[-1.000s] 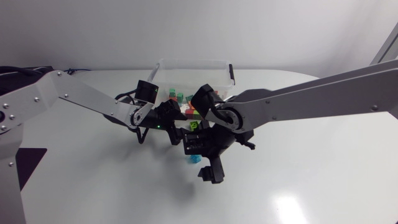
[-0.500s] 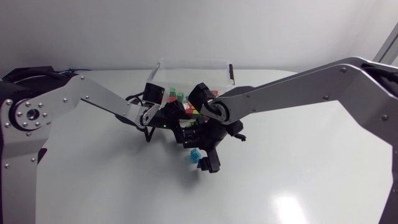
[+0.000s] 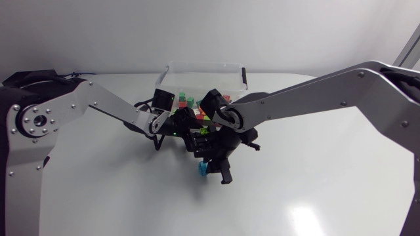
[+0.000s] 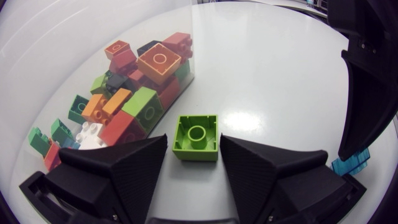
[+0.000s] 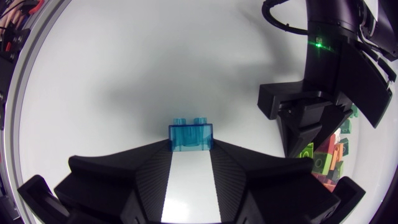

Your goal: Place the duplo bricks in the container

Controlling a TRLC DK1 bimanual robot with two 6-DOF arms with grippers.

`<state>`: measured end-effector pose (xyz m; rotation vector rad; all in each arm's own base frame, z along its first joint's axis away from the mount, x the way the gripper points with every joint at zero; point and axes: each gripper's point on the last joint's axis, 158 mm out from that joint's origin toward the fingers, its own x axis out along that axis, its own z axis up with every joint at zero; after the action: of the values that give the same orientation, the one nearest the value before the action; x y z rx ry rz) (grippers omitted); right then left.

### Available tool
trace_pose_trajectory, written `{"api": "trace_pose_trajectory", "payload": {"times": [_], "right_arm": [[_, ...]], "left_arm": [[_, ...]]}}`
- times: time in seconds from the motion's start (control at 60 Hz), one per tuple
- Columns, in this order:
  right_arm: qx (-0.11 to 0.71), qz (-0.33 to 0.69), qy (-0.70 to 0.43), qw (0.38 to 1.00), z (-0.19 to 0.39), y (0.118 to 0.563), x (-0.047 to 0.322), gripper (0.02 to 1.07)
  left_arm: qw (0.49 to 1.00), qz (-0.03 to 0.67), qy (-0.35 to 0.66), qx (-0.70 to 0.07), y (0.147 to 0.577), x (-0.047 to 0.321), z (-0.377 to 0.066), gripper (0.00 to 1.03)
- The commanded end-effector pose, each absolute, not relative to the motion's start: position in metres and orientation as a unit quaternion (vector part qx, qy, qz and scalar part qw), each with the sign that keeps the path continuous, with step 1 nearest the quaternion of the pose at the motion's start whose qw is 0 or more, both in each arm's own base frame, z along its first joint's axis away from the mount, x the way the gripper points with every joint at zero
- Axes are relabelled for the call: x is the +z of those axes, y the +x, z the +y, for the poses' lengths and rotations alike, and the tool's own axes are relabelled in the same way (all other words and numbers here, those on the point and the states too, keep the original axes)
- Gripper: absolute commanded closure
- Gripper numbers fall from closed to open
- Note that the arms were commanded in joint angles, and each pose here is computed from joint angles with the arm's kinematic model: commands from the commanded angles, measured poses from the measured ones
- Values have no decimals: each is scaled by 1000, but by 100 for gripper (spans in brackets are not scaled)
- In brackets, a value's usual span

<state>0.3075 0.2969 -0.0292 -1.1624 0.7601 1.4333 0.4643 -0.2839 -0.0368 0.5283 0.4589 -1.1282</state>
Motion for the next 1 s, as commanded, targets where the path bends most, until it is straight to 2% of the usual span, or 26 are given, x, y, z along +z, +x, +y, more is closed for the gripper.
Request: {"api": "trace_pose_trajectory", "payload": {"times": [0.0, 0.167, 0.433, 0.567, 0.717, 0.9, 0.983], "right_arm": [[611, 331, -489, 527, 288, 288, -35, 88], [603, 316, -486, 549, 283, 284, -1, 88], [580, 280, -470, 603, 275, 293, 58, 88], [560, 252, -445, 651, 271, 314, 99, 88], [533, 226, -399, 711, 261, 345, 141, 88], [492, 198, -364, 766, 253, 378, 174, 88], [475, 182, -348, 788, 252, 391, 190, 88]], "left_arm": [[778, 215, 251, -534, 459, -50, -288, 61], [773, 215, 247, -544, 450, -50, -290, 82], [765, 209, 245, -558, 424, -28, -293, 83], [770, 190, 248, -556, 410, 9, -290, 83], [786, 157, 236, -549, 400, 74, -280, 83], [827, 110, 209, -510, 416, 156, -263, 83], [841, 98, 193, -496, 427, 180, -259, 83]]}}
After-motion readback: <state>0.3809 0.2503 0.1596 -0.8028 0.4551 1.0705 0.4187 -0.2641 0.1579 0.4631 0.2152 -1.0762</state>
